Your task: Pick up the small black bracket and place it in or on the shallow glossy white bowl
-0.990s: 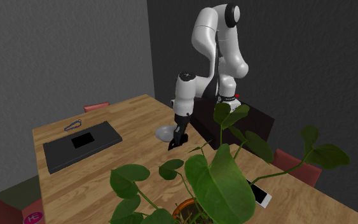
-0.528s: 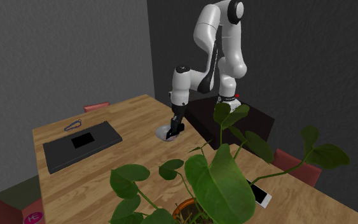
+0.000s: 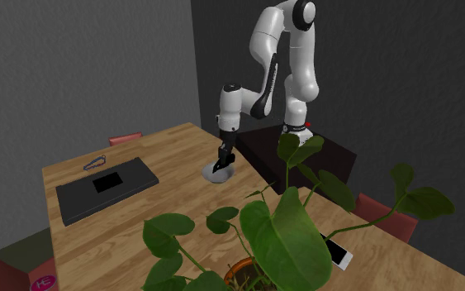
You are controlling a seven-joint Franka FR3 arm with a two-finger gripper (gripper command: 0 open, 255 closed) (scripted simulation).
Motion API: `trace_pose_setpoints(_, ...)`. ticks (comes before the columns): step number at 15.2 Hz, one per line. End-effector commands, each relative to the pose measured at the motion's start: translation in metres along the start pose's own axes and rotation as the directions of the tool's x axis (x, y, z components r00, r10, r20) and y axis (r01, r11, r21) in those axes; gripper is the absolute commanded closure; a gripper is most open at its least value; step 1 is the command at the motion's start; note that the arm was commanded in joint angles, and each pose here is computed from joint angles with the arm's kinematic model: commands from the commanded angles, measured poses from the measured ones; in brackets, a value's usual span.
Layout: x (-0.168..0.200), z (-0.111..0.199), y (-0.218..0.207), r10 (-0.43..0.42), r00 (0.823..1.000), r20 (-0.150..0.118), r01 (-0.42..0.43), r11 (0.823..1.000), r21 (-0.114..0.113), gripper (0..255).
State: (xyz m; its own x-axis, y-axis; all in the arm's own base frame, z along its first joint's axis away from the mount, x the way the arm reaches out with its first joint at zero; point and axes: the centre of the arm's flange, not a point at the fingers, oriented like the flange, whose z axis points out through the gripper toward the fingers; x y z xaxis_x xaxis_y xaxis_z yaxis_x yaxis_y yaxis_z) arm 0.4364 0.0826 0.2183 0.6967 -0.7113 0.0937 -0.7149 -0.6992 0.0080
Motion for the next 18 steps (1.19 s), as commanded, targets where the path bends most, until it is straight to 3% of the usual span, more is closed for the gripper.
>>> trace_pose_setpoints(1,0.0,0.009,0.002,-0.001,1.0,0.0,0.001,1.0,0.0,255)
trace_pose_setpoints(12,-0.006,0.069,0.002,-0.001,1.0,0.0,0.001,1.0,0.0,255)
trace_pose_setpoints(18,-0.006,0.069,0.002,-0.001,1.0,0.0,0.001,1.0,0.0,255)
